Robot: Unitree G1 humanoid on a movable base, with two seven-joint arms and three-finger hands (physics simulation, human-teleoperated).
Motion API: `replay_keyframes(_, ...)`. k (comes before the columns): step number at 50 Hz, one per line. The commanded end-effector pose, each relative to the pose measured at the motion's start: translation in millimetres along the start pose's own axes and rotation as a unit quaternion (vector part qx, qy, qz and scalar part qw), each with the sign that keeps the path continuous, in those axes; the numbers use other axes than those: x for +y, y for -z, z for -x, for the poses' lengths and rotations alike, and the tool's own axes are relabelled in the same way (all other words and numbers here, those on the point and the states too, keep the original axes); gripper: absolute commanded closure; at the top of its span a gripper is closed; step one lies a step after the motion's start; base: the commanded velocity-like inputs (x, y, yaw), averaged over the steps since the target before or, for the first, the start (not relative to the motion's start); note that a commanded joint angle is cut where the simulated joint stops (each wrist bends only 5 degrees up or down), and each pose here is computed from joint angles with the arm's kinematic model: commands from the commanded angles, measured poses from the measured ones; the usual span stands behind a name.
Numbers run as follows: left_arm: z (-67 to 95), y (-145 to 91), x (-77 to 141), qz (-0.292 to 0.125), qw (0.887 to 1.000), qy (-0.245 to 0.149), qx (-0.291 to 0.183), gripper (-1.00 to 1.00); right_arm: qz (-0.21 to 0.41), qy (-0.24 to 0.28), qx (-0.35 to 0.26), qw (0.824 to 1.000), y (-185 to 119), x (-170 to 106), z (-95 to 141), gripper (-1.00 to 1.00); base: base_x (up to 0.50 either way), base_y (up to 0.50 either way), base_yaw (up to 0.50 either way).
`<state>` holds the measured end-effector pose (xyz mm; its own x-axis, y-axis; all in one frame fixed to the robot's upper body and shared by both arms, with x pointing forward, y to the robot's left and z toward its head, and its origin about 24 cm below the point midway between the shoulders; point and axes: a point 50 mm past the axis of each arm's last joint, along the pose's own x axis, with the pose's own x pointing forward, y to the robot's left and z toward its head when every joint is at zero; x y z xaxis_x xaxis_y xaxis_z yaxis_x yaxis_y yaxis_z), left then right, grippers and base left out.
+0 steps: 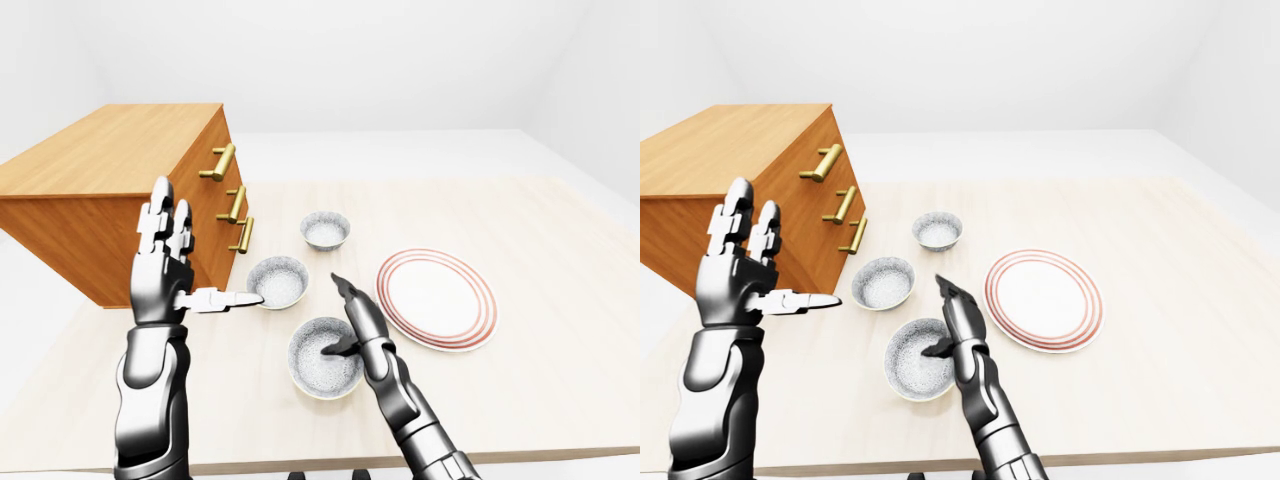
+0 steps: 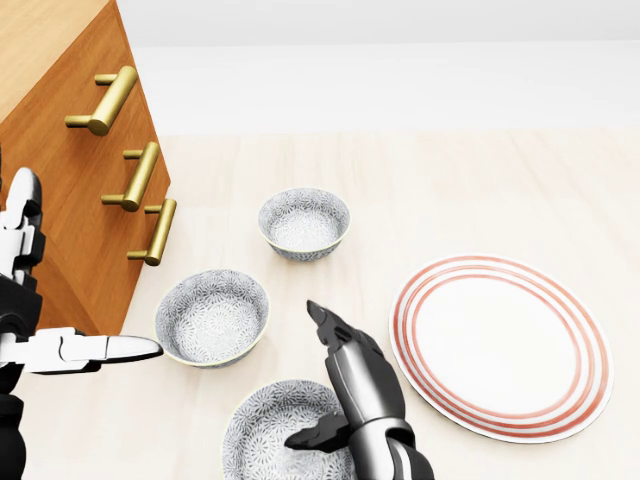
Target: Put the bowl at the front on the plate.
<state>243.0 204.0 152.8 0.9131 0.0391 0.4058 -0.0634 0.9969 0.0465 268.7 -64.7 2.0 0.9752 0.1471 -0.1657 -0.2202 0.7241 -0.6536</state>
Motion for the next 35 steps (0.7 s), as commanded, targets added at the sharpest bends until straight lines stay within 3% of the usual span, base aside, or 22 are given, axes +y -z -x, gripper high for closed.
replay_keyframes(1,0.2,-4,0,0.000,1.000,0.000,-0.009,-1.00,0.001,-0.003,0.005,1.000,2,2,1,1.00,0.00,0.00,0.00)
replay_keyframes(22,-0.7,-2,1,0.001,1.000,-0.001,-0.005,-1.00,-0.003,-0.001,-0.017,1.000,-8,-4,2,1.00,0.00,0.00,0.00)
replay_keyframes(35,-0.5,-3,1,0.000,1.000,-0.001,-0.006,-1.00,-0.004,0.024,-0.094,0.995,-43,-41,0,1.00,0.00,0.00,0.00)
